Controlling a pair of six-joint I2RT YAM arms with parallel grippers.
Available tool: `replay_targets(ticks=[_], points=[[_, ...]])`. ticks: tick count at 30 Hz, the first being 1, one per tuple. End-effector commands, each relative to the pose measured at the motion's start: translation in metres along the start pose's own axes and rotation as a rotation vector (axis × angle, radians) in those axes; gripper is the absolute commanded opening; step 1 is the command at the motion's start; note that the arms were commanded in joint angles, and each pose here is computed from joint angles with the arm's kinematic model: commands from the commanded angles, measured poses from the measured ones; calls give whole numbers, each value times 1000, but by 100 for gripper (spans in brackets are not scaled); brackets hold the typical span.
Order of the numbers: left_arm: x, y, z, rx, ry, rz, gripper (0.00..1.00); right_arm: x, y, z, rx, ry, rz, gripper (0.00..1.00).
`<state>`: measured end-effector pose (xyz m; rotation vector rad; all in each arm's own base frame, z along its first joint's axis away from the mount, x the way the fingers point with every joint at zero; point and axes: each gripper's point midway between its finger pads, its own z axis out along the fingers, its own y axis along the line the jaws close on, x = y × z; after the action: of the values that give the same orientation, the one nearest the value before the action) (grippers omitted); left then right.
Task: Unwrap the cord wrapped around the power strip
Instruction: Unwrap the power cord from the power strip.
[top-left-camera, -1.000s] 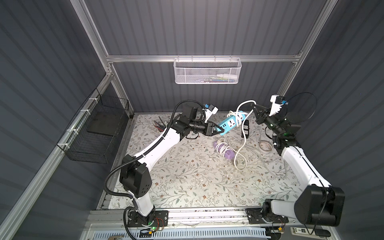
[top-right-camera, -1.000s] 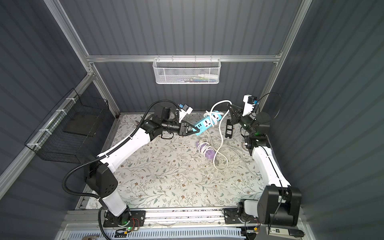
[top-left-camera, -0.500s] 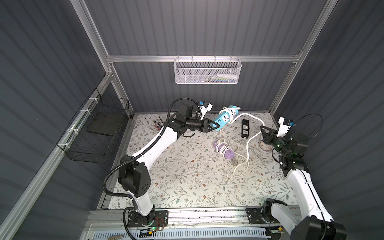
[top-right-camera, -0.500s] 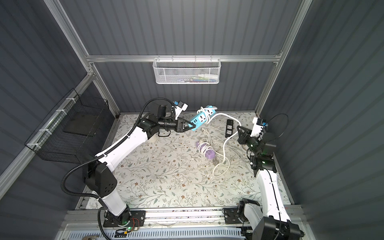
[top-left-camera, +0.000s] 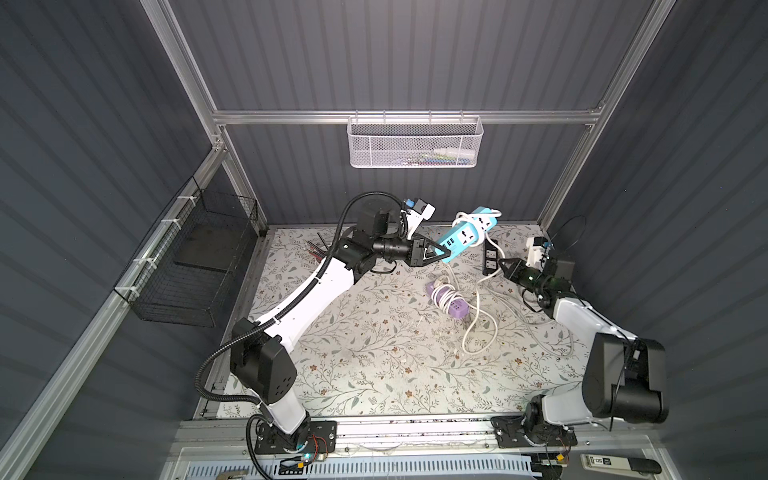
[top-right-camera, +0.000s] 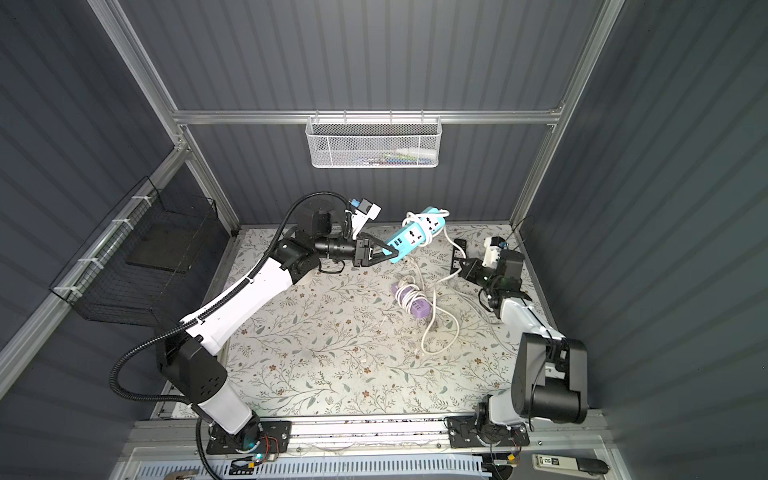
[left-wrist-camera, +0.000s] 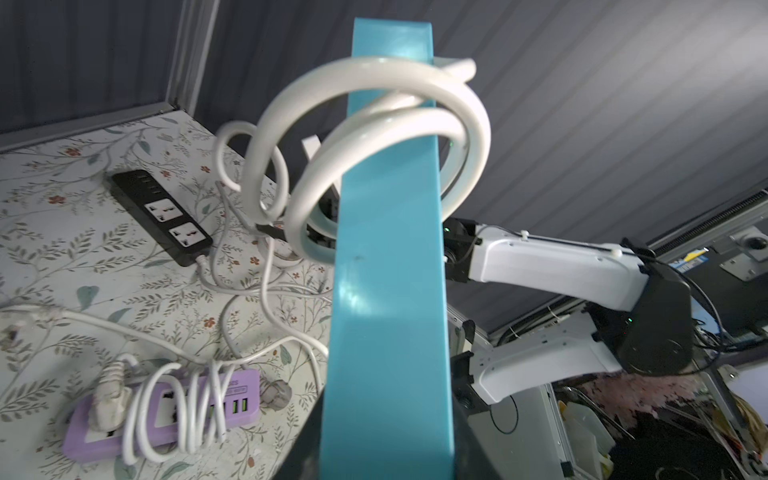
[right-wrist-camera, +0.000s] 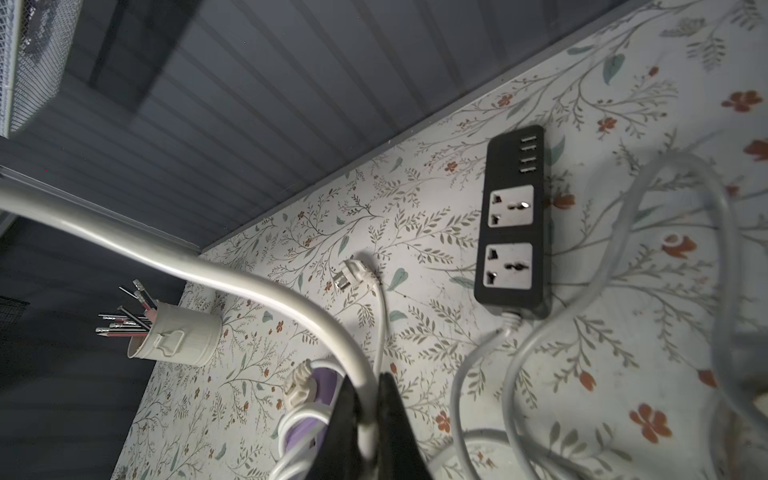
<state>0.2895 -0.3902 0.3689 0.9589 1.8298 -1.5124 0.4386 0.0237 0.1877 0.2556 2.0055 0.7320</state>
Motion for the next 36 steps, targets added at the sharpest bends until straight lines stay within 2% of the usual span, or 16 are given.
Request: replay_targets(ticks=[1, 6, 9, 13, 16, 20, 24, 28, 36], points=[[8, -14, 7, 70, 26, 38, 0, -56, 31, -3, -52, -111, -62, 0], [30, 15, 20, 26, 74, -26, 0, -115, 77, -28, -94, -193, -146, 0], [38, 34, 26, -22, 95, -55, 0, -138, 100, -52, -122, -231, -178, 0], [44, 61, 26, -86, 100, -96, 0, -155, 123, -90, -152, -283, -196, 0], [40, 76, 18, -122, 70, -111, 0, -156, 120, -117, -139, -316, -178, 0], [20, 77, 2, -149, 4, -82, 0, -136, 91, -136, -71, -313, -118, 0], [-4, 66, -13, -168, -56, -31, 0, -102, 49, -138, 10, -283, -54, 0], [-20, 52, -23, -177, -93, 18, 0, -66, 7, -125, 87, -232, 9, 0], [-38, 36, -34, -190, -140, 70, 0, -8, -49, -87, 132, -116, 139, 0]])
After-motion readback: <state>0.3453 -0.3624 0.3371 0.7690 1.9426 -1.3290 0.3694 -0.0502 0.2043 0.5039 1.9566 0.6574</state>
